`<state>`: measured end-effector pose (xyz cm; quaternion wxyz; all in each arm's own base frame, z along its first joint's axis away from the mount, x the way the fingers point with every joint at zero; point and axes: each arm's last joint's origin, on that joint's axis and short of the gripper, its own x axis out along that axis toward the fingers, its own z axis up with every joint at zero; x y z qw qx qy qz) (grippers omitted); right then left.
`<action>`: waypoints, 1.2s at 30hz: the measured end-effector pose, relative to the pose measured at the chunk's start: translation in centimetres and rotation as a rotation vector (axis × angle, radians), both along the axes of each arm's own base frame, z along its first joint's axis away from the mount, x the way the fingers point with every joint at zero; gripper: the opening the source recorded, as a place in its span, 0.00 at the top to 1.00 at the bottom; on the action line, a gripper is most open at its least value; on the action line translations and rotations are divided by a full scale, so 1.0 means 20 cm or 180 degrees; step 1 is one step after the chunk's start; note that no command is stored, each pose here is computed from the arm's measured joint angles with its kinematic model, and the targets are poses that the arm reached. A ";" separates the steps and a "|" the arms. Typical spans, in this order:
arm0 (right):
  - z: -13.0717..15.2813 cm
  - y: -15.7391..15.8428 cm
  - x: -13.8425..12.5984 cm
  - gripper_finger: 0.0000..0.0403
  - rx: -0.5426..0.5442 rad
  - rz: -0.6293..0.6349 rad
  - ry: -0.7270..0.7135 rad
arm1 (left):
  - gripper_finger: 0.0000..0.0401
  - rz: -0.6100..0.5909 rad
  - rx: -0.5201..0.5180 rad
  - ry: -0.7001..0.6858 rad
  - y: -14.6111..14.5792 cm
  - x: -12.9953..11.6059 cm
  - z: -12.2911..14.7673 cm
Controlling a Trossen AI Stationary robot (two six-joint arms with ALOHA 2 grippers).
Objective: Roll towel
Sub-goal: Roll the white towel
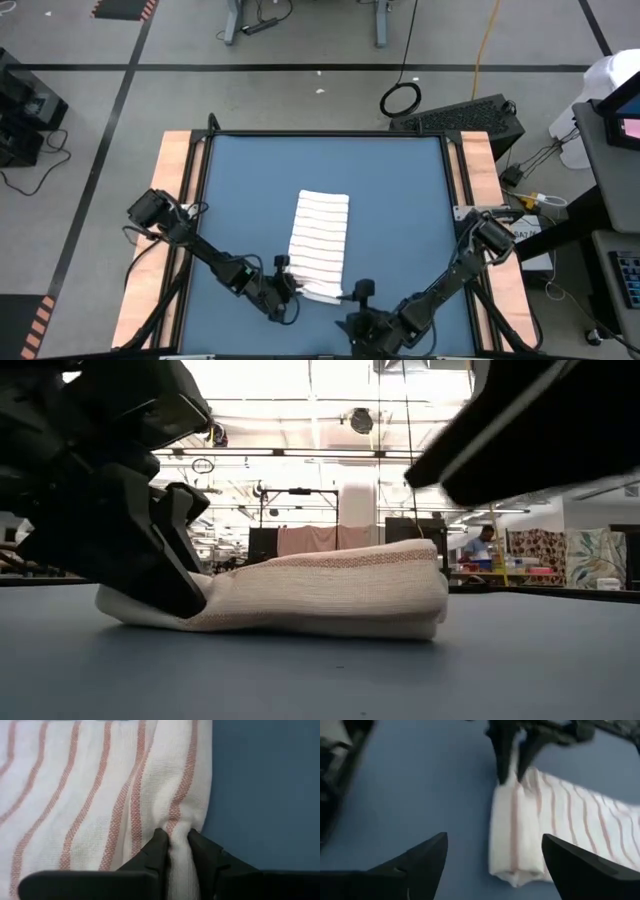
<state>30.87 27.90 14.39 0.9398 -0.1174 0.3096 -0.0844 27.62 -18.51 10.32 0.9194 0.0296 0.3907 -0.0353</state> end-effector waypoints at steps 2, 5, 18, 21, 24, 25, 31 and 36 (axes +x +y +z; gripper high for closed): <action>0.01 0.01 0.00 0.23 -0.0062 0.0025 -0.0064 | 0.83 -0.0020 -0.0078 0.0026 0.01 0.01 0.02; -0.01 -0.01 0.02 0.23 -0.0110 -0.0042 -0.0064 | 0.83 0.0019 -0.0247 0.0073 0.04 0.03 0.03; -0.17 -0.20 0.15 0.26 0.0267 -0.0472 0.0445 | 0.83 0.0153 -0.0755 0.0257 0.14 0.09 0.04; -0.17 -0.22 0.16 0.32 0.0368 -0.0533 0.0498 | 0.83 0.0140 -0.0744 0.0255 0.14 0.09 0.04; -0.17 -0.25 0.18 0.38 0.0561 -0.0596 0.0598 | 0.83 0.0140 -0.0733 0.0252 0.14 0.09 0.03; -0.17 -0.26 0.18 0.41 0.0631 -0.0616 0.0633 | 0.83 0.0153 -0.0731 0.0246 0.14 0.09 0.03; -0.17 -0.32 0.22 0.56 0.0870 -0.0638 0.0796 | 0.76 0.0205 -0.0704 0.0111 0.13 0.09 0.06; -0.17 -0.37 0.25 0.68 0.1043 -0.0623 0.0940 | 0.57 0.0262 -0.0413 -0.0177 0.12 0.06 0.16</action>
